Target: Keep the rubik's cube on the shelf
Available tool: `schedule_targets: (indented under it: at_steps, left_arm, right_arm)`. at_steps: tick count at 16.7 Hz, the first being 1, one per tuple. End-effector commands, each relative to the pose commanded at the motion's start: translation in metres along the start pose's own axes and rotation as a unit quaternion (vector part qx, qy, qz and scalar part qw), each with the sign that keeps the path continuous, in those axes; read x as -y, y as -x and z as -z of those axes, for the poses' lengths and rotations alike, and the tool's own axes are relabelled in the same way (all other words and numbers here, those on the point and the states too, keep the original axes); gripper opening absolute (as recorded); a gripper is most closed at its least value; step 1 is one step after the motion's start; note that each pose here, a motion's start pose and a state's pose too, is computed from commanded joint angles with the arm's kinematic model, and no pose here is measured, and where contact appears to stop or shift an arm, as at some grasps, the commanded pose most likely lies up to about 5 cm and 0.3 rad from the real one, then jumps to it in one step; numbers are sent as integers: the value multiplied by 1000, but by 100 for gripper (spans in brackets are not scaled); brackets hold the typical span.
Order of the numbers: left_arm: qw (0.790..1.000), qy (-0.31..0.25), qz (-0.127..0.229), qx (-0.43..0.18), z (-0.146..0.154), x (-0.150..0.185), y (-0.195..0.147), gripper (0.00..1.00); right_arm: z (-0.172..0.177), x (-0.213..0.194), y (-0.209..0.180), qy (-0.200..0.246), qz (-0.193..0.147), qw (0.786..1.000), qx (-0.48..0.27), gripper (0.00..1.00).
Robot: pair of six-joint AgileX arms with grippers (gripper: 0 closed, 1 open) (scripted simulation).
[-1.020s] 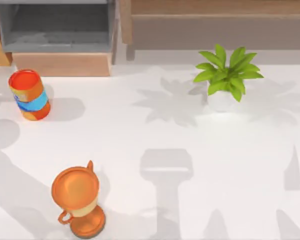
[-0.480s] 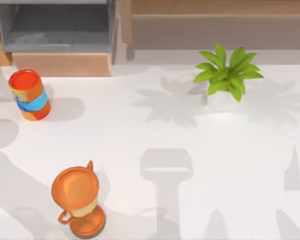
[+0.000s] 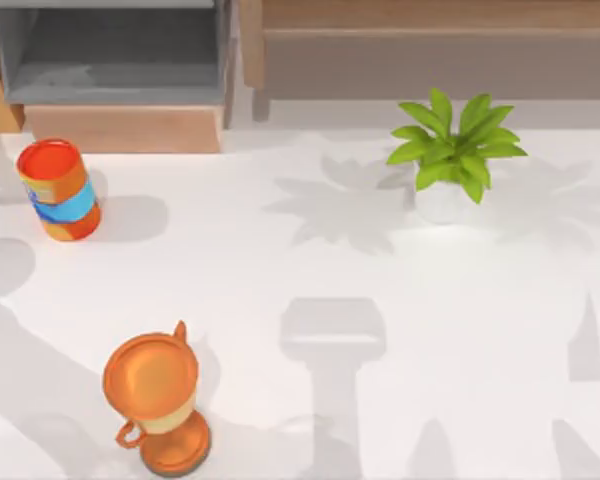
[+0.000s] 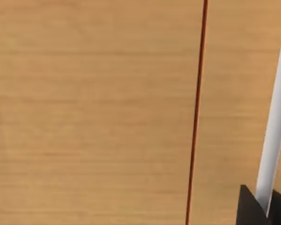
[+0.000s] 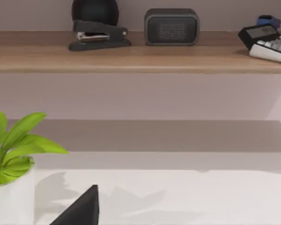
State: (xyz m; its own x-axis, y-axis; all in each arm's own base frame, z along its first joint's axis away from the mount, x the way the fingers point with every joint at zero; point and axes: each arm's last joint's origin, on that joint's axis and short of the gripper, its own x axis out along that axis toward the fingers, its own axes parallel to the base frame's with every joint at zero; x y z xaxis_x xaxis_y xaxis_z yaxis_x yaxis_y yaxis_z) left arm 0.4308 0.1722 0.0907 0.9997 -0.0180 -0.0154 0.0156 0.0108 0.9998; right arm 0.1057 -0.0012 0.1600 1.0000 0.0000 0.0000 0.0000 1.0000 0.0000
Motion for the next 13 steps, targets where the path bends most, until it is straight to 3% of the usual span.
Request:
schedule_targets:
  at_steps: [8, 13]
  left_arm:
    - [1000, 6, 10, -1, -2, 6, 57, 0]
    - [1000, 2, 3, 1, -2, 3, 61, 0]
  right_arm:
    - [0, 0, 0, 0, 0, 1000, 0, 100]
    - [0, 0, 0, 0, 0, 1000, 0, 100]
